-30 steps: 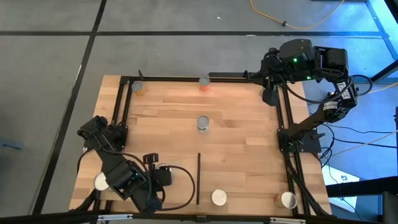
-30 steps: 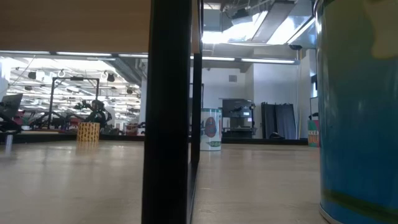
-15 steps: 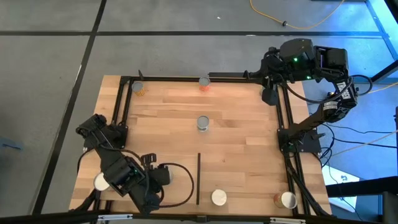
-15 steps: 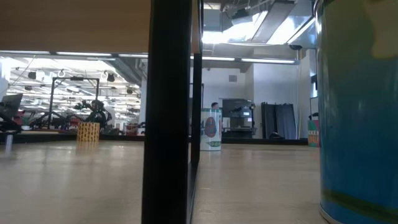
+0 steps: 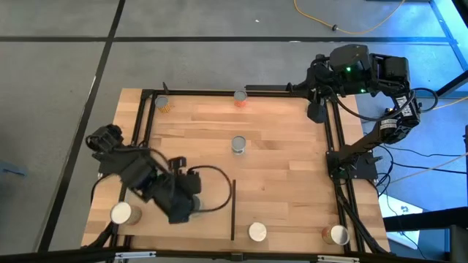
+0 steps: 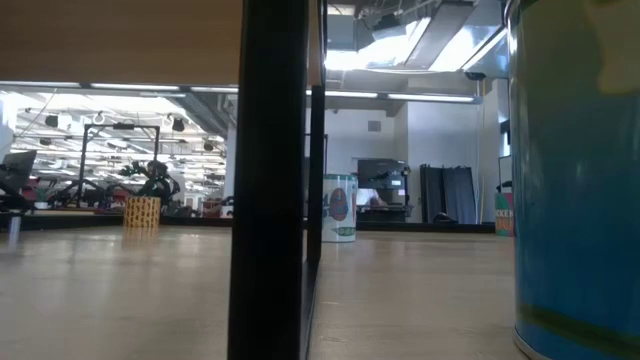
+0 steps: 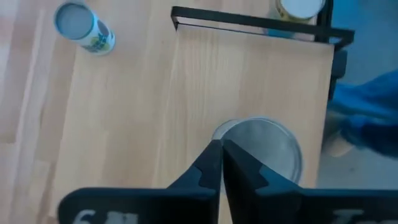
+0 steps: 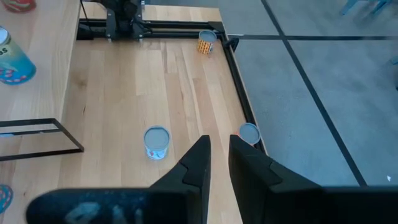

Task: Pick and place cans onto a shelf
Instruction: Put the top canned cherries on the shelf

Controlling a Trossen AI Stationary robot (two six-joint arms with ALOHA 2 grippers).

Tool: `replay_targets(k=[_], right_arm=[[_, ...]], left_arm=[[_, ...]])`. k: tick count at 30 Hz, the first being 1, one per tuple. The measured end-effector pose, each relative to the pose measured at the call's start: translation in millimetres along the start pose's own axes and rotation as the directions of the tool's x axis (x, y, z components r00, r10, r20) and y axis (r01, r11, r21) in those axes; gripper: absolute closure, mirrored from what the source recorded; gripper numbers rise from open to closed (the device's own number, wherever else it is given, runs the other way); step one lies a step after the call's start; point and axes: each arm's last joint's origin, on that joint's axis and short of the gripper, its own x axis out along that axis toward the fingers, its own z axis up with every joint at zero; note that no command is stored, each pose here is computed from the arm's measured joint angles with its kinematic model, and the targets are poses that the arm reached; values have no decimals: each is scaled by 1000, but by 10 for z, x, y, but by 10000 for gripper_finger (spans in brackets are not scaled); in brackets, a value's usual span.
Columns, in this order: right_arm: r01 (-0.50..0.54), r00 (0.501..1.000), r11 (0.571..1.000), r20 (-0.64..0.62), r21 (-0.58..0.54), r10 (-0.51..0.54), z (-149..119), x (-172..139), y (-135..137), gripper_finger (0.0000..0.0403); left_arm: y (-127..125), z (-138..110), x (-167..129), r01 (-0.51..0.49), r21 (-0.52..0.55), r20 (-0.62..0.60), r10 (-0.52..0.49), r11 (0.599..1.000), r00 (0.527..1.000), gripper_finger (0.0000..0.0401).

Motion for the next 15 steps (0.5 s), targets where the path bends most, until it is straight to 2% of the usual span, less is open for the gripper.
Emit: replay_targets(k=[9, 15], right_arm=[[1, 1000, 1000, 6, 6, -1, 6, 0, -1, 344], [1, 1000, 1000, 6, 9, -1, 6, 0, -1, 344]], left_arm=[[305, 246, 106, 62, 89, -64, -56, 994, 996, 400], [385, 369, 189, 145, 81, -90, -138, 986, 986, 401]])
